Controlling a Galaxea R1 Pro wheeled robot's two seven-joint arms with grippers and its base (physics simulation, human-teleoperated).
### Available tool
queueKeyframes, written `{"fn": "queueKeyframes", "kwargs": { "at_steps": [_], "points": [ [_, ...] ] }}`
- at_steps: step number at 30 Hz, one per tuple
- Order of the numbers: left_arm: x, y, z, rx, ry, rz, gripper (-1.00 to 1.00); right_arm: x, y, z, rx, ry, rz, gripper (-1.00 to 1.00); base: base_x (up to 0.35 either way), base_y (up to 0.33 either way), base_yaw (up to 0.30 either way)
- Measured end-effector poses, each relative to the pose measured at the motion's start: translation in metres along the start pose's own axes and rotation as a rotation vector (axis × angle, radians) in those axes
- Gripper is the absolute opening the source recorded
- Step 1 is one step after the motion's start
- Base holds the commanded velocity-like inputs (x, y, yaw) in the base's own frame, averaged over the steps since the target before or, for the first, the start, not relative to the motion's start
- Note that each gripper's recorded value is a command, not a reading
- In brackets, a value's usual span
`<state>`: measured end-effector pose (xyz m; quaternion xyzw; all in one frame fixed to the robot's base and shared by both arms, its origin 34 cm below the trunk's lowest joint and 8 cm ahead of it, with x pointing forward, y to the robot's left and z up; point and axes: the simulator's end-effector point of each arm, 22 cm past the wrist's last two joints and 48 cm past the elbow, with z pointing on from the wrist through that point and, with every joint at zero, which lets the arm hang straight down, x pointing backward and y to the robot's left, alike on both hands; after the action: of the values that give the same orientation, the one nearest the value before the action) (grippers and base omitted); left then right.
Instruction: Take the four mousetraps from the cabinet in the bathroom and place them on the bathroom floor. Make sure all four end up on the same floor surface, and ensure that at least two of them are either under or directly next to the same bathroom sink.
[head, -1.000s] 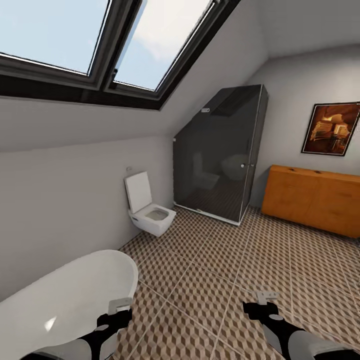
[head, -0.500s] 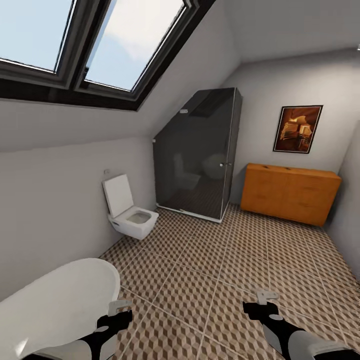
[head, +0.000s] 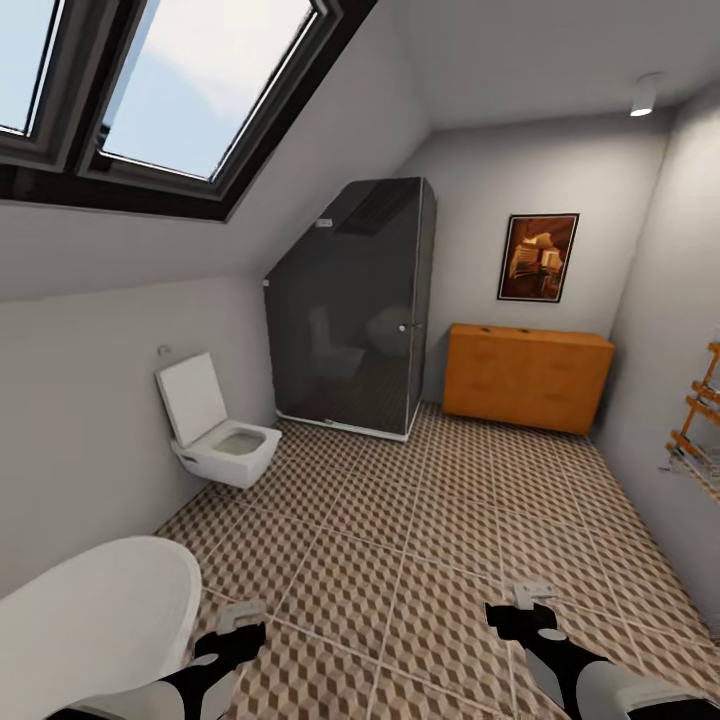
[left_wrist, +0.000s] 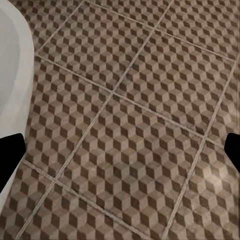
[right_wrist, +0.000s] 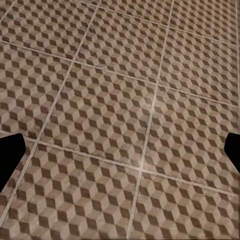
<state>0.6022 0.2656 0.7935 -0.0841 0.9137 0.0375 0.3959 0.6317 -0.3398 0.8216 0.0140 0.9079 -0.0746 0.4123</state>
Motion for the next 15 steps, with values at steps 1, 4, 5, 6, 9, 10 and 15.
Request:
{"fn": "queueKeyframes", "kwargs": {
  "at_steps": [1, 4, 5, 6, 9, 10, 15],
  "points": [
    [-0.0001, -0.0002, 0.0000, 0.000, 0.000, -0.001, 1.00, 0.0000, 0.0000, 0.0000, 0.000, 0.000, 0.000, 1.00, 0.000, 0.000, -0.269],
    [-0.0003, -0.0007, 0.0000, 0.000, -0.001, -0.001, 1.00, 0.0000, 0.0000, 0.0000, 0.000, 0.000, 0.000, 1.00, 0.000, 0.000, -0.270],
    [-0.0003, -0.0009, -0.0001, 0.001, -0.001, -0.002, 1.00, 0.0000, 0.0000, 0.0000, 0.000, 0.000, 0.000, 1.00, 0.000, 0.000, -0.270],
    [-0.0004, -0.0010, -0.0001, 0.001, -0.001, -0.002, 1.00, 0.0000, 0.0000, 0.0000, 0.000, 0.000, 0.000, 1.00, 0.000, 0.000, -0.270],
    [-0.0004, -0.0011, -0.0001, 0.001, -0.001, -0.002, 1.00, 0.0001, 0.0000, 0.0000, 0.000, 0.000, 0.000, 1.00, 0.000, 0.000, -0.271],
    [-0.0006, -0.0012, 0.0000, 0.001, -0.001, -0.002, 1.00, 0.0000, 0.0000, 0.0000, 0.000, 0.000, 0.000, 1.00, 0.000, 0.000, -0.271],
    [-0.0001, -0.0011, -0.0001, 0.001, -0.001, -0.002, 1.00, 0.0000, 0.0000, 0.0000, 0.000, 0.000, 0.000, 1.00, 0.000, 0.000, -0.271]
  ]
}}
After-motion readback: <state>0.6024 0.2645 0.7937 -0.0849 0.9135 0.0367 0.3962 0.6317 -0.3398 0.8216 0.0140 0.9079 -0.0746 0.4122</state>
